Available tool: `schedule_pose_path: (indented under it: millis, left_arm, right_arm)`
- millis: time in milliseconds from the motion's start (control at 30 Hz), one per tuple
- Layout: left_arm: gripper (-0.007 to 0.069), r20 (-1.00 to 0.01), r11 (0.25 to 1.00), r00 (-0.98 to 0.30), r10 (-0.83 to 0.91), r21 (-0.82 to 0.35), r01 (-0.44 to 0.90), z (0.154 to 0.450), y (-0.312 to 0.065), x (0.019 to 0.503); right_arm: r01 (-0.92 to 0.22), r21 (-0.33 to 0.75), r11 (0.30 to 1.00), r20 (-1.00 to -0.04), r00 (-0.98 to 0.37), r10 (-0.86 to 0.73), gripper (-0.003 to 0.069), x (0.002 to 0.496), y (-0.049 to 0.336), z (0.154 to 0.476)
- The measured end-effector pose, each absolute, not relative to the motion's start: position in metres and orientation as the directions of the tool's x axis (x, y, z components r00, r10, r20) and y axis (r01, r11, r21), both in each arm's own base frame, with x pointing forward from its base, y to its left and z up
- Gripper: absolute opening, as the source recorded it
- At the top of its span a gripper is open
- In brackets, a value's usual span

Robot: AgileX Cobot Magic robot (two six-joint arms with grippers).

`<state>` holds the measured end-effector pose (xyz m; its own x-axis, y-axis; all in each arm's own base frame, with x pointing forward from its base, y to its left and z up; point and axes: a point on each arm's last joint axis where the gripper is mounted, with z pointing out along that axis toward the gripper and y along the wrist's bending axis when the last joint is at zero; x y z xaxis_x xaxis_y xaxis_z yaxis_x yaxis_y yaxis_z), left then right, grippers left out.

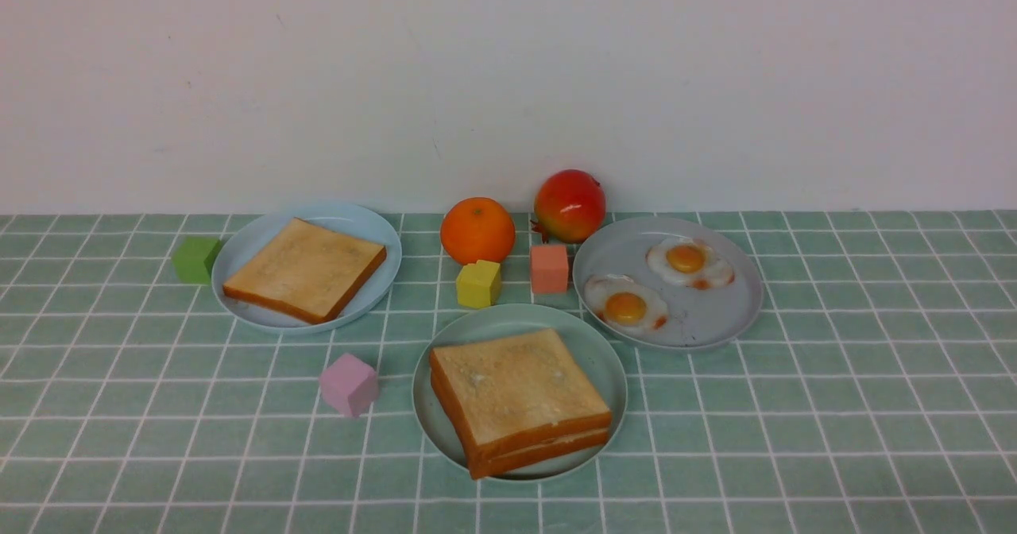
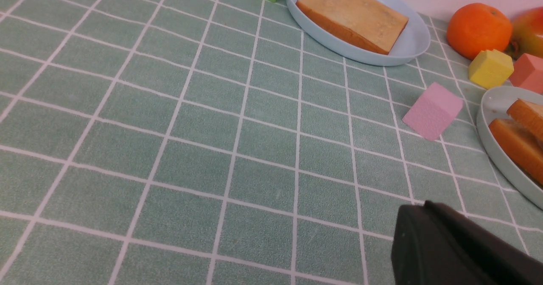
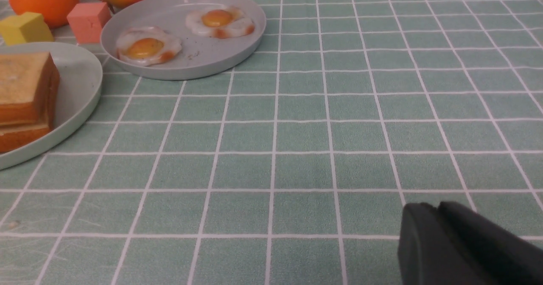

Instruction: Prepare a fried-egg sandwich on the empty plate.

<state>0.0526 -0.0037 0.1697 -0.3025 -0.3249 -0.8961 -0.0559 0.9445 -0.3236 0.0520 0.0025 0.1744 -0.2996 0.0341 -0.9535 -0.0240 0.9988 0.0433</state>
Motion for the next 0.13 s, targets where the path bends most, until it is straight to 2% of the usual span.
schedule_pose_path:
  millis: [133]
  left_arm:
    - [-0.0011, -0.896, 0.945, -0.302, -0.325, -0.324, -0.056, 0.1697, -0.0037, 0.0526]
  right_arm:
    - [-0.024, 0.043, 0.999, -0.953, -0.300, 0.034, 0.0069, 0.0520, 0.0025, 0.1744]
